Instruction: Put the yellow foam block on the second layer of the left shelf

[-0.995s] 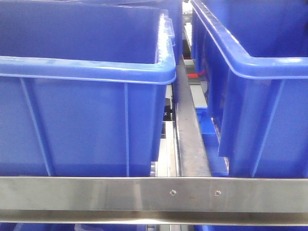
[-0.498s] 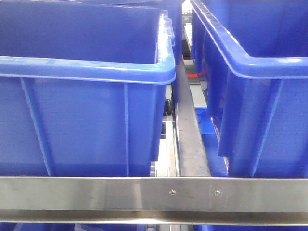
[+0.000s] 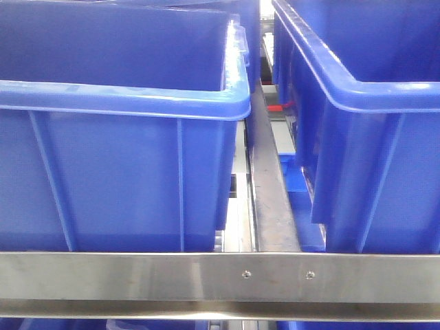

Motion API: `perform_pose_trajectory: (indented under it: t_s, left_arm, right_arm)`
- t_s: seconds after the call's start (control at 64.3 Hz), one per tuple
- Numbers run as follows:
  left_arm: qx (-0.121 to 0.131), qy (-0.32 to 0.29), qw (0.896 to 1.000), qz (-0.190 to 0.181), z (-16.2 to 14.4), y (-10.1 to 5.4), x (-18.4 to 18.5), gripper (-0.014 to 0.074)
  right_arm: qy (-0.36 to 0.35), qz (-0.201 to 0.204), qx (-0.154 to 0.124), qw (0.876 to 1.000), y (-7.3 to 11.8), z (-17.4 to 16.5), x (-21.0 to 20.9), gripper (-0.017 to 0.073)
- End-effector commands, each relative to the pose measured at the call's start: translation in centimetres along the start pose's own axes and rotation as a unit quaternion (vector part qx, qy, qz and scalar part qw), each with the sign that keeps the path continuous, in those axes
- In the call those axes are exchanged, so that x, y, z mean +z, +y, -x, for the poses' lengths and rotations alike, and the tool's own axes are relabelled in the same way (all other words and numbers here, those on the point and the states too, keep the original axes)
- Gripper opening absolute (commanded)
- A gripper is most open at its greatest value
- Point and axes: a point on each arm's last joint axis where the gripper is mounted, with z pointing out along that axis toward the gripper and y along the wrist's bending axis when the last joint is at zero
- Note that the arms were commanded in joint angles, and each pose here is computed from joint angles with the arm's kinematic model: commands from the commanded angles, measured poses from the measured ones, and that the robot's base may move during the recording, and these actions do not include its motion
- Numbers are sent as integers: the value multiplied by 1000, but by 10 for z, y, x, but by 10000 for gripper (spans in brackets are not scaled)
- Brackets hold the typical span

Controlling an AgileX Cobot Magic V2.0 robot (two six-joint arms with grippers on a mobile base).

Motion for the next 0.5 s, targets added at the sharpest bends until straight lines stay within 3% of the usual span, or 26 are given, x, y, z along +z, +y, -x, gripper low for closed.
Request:
perform_pose_trajectory:
  t_s: [0.0,0.156,0.482]
  left_arm:
    - [-6,-28,1000,-8,-1,-1,1,136]
    - [-6,-28,1000,-8,-1,-1,1,136]
    - [-6,-28,1000,-8,-1,-1,1,136]
  right_arm:
    - [-50,0,-3,999,0,12,0,34]
    - [-72,-11,-3,997,-1,-7,-1,34]
    - [-133,-34,-6,991,-1,-96,-15,34]
